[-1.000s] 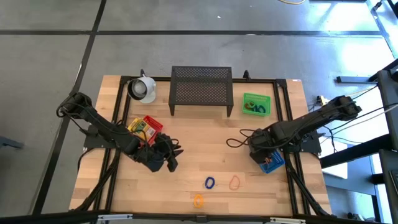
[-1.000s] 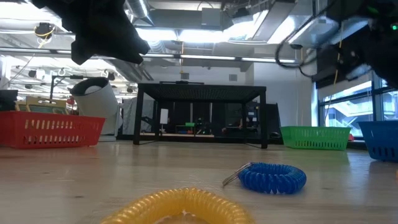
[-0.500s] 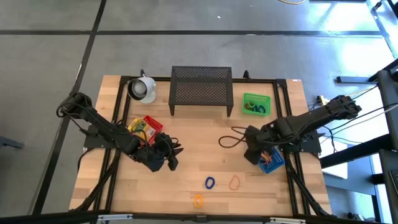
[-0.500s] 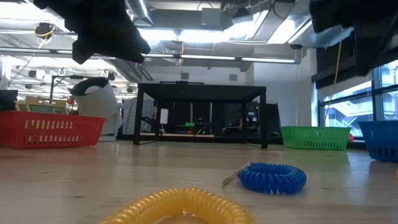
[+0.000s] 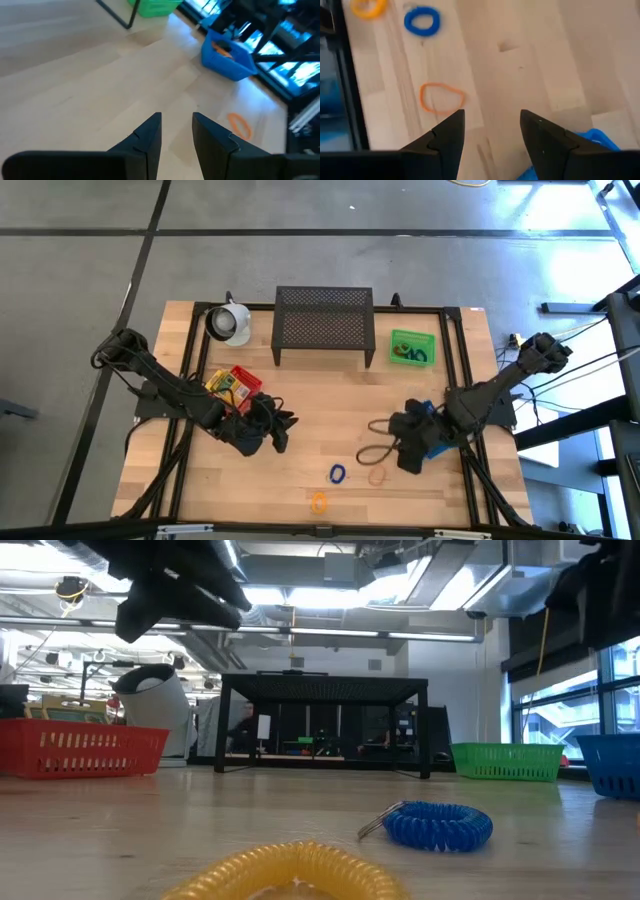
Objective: Pick & Place Office Desk Supplies
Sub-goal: Put the orange rubber band into the blue bin
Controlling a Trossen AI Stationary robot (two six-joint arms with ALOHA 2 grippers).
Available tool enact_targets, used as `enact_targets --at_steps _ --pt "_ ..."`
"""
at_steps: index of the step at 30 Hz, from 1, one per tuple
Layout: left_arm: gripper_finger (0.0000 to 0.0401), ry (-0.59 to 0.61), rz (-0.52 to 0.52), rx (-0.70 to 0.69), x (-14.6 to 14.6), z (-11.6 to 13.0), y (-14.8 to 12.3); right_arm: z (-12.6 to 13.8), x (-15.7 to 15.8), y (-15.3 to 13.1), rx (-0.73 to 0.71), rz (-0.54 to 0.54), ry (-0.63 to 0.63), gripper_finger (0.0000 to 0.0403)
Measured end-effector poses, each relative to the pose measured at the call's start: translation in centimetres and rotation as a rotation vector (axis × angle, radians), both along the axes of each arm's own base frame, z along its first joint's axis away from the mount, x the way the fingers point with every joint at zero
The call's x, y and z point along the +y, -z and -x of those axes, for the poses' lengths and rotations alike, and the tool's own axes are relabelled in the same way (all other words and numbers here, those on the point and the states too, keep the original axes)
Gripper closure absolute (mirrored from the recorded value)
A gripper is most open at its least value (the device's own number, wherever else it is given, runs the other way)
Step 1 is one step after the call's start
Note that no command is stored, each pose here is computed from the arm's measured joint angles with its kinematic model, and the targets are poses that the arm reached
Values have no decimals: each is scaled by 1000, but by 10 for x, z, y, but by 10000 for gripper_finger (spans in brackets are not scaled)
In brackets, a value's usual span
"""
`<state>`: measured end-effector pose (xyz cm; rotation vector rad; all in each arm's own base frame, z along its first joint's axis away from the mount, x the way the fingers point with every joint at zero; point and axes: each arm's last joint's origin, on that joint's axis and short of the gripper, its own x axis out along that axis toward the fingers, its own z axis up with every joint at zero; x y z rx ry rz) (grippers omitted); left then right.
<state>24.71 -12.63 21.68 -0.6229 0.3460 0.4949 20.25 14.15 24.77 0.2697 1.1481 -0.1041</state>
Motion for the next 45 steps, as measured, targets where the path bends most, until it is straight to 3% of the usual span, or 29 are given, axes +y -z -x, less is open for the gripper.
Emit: enact_targets --at_steps 10,17,24,32,37,45 --pt "299 31 54 -89 -12 -4 -3 -22 45 45 -28 119 -363 209" --pt "299 47 65 -108 -17 -3 -5 -37 57 84 24 236 -558 209" --pt "299 52 94 -135 -20 -2 -7 -44 55 108 96 271 -550 209" --pt "299 50 87 -135 -20 -2 -7 -50 50 115 117 259 -470 215" --pt "299 43 64 -136 -20 -2 -7 -51 51 120 140 239 -474 262" --pt "299 47 56 -133 -20 -2 -8 -51 53 122 142 217 -462 392"
